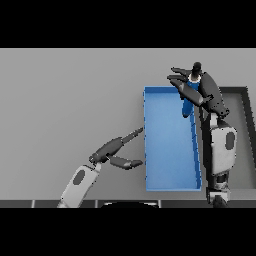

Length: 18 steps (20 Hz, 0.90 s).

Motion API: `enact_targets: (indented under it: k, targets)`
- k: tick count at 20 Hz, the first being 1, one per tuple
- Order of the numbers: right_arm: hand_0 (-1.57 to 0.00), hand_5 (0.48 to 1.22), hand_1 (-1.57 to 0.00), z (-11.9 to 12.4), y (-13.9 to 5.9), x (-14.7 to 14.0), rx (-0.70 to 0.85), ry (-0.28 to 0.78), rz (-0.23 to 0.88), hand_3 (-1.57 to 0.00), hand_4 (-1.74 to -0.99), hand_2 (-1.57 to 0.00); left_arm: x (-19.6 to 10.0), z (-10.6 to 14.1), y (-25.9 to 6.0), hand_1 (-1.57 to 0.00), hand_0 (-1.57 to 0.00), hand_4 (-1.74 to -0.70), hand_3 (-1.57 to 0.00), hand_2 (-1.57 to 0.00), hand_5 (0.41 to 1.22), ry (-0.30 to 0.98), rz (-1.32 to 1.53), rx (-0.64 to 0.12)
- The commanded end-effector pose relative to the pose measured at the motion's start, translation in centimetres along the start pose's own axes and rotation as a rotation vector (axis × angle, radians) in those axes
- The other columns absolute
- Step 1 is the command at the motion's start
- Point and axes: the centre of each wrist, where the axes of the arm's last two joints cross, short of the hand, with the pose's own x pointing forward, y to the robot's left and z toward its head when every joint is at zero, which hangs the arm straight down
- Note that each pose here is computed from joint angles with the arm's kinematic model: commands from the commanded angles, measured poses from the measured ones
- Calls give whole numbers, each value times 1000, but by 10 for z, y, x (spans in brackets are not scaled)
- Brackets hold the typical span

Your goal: Pick up the blue pipe and place it into the blue bin.

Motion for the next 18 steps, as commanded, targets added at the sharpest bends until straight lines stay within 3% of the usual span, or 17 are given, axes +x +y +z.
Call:
enact_targets:
  k: [1, 5, 11, 13, 15, 16, 17, 18]
  targets:
    - [-1571, 1221, -1571, 3, -3, -11, -18, 41, -1, -1571, -1500, -1571, -3, 3, 3, 1, 1, -935, 1, 1, 460, -2, -11, -1]
    - [-1571, 1221, -1571, 16, -5, -53, -109, 212, -8, -1571, -1500, -1571, 1, 1, 5, 1, 1, -927, 1, 1, 464, -27, -21, 7]
    - [-1571, 1221, -1571, 28, -4, -93, -175, 431, -70, -1571, -1497, -1571, 2, -1, 4, 1, 1, -923, 1, 1, 476, -21, -34, 13]
    - [-1571, 1221, -1571, 35, -1, -102, -169, 507, -79, -1005, -1585, -1571, 0, -2, 4, 1, 1, -922, 1, 1, 480, -25, -38, 21]
    - [-1571, 1221, -1571, 36, 1, -109, -180, 585, -102, -643, -1641, -1571, 0, -2, 5, 1, 1, -920, 1, 1, 484, -27, -40, 19]
    - [-1571, 1221, -1571, 37, 8, -112, -179, 621, -118, -514, -1661, -1571, 4, -3, 6, 1, 1, -919, 1, 1, 486, -37, -48, 22]
    - [-1571, 1171, -1571, 39, 7, -115, -186, 661, -138, -411, -1677, -1571, 2, -1, 6, 1, 1, -918, 1, 1, 489, -30, -46, 23]
    - [-1571, 1161, -1571, 37, 7, -114, -203, 695, -154, -455, -1626, -1518, 2, 1, 8, 1, 1, -920, 1, 1, 491, -25, -47, 24]
